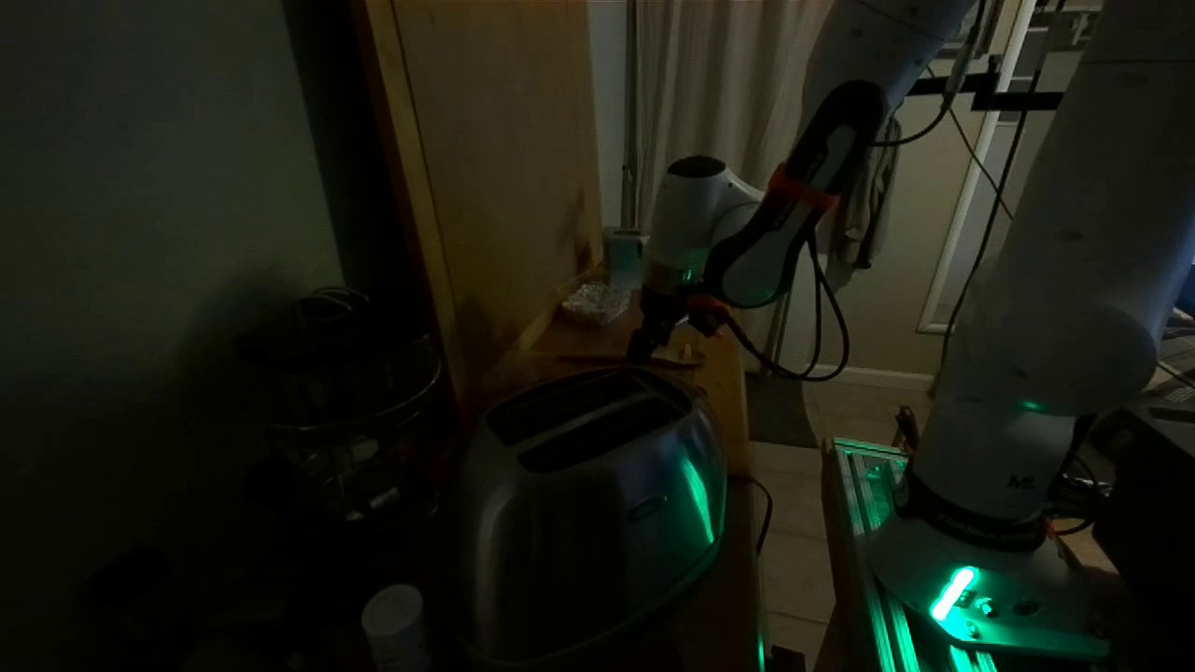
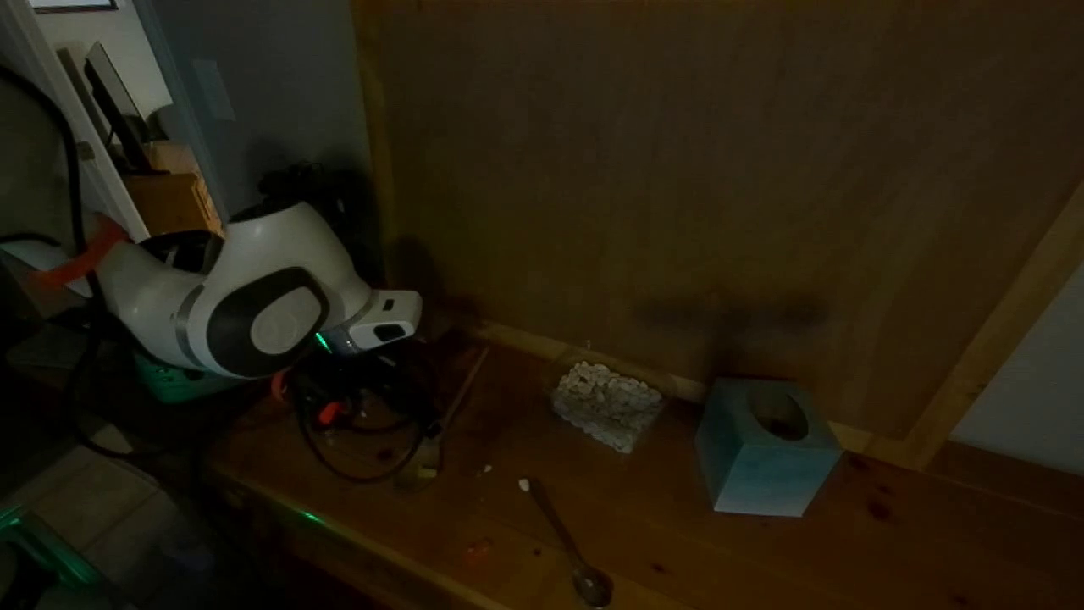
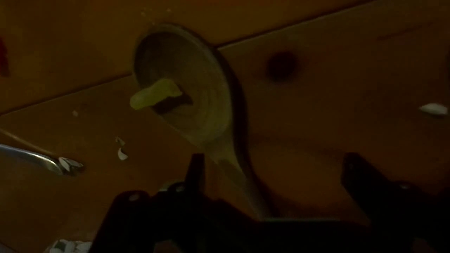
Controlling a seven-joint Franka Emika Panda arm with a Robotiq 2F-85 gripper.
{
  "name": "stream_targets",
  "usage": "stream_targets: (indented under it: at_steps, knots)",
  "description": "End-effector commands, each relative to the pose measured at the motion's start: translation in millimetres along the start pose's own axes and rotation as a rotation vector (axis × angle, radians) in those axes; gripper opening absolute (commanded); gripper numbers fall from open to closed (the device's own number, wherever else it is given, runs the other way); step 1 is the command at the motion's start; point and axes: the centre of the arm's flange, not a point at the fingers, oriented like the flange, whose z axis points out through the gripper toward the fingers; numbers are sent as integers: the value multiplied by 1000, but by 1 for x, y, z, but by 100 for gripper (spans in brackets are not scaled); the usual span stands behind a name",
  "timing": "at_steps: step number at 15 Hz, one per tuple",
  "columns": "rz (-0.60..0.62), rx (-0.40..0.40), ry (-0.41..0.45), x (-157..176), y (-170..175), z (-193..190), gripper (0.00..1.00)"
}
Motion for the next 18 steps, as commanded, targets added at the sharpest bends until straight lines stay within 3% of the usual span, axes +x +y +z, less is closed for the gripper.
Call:
stream_targets:
  at_steps: [1,6,11,18]
  knots:
    - [-9,10,3,3,-3,-2,100]
    - [-17,16,6,5,-5,-3,100]
    - [-128,-20,-11,21,-10,-17,100]
    - [-269,49,-63,52,-6,-15,100]
